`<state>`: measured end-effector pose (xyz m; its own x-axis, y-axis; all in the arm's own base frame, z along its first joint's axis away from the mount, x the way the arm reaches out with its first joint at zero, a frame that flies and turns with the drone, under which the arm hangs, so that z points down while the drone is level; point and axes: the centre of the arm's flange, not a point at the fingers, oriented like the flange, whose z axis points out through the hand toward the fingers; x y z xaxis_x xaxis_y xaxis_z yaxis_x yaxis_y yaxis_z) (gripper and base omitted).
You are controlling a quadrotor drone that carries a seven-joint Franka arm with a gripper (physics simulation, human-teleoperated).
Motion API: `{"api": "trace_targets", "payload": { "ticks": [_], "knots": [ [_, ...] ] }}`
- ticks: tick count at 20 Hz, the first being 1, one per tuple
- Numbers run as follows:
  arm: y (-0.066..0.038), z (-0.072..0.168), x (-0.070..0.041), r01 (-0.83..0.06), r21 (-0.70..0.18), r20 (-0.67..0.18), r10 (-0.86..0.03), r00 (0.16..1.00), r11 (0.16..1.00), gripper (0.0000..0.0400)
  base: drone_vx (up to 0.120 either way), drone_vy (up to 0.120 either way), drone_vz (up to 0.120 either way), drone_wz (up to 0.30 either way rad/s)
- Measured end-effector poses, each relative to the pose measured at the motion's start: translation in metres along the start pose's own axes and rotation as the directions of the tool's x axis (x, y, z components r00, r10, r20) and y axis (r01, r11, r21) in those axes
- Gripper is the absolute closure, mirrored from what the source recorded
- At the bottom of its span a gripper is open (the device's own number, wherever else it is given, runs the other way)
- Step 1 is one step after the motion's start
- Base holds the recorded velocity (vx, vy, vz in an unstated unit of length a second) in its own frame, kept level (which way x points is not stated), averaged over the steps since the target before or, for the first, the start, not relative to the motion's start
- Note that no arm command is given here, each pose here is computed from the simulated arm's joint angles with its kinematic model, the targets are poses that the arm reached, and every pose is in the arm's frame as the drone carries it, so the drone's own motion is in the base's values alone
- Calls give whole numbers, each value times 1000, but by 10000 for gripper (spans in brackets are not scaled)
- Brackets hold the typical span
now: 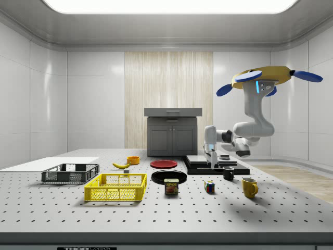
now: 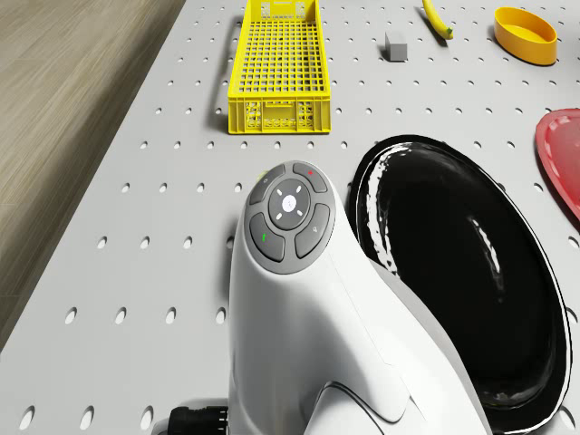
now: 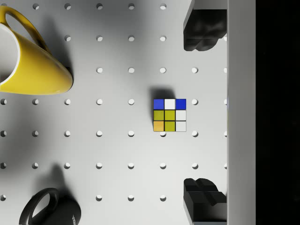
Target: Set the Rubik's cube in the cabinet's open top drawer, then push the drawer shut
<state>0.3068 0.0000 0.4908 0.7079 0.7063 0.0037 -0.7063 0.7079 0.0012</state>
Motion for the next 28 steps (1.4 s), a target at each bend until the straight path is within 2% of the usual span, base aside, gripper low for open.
{"api": "trace_targets", "payload": {
  "ticks": [3,17,22,28],
  "knots": [
    [0,0,0,0,-1,-1,0,1000,1000,0,93,0,-120,0],
    [0,0,0,0,-1,-2,0,1000,1000,0,-14,-9,-109,0],
    [0,2,0,0,-1,-2,0,1000,1000,0,0,16,-8,0],
    [0,22,0,-1,-1,-1,1,1000,1000,0,0,0,0,0]
  ]
}}
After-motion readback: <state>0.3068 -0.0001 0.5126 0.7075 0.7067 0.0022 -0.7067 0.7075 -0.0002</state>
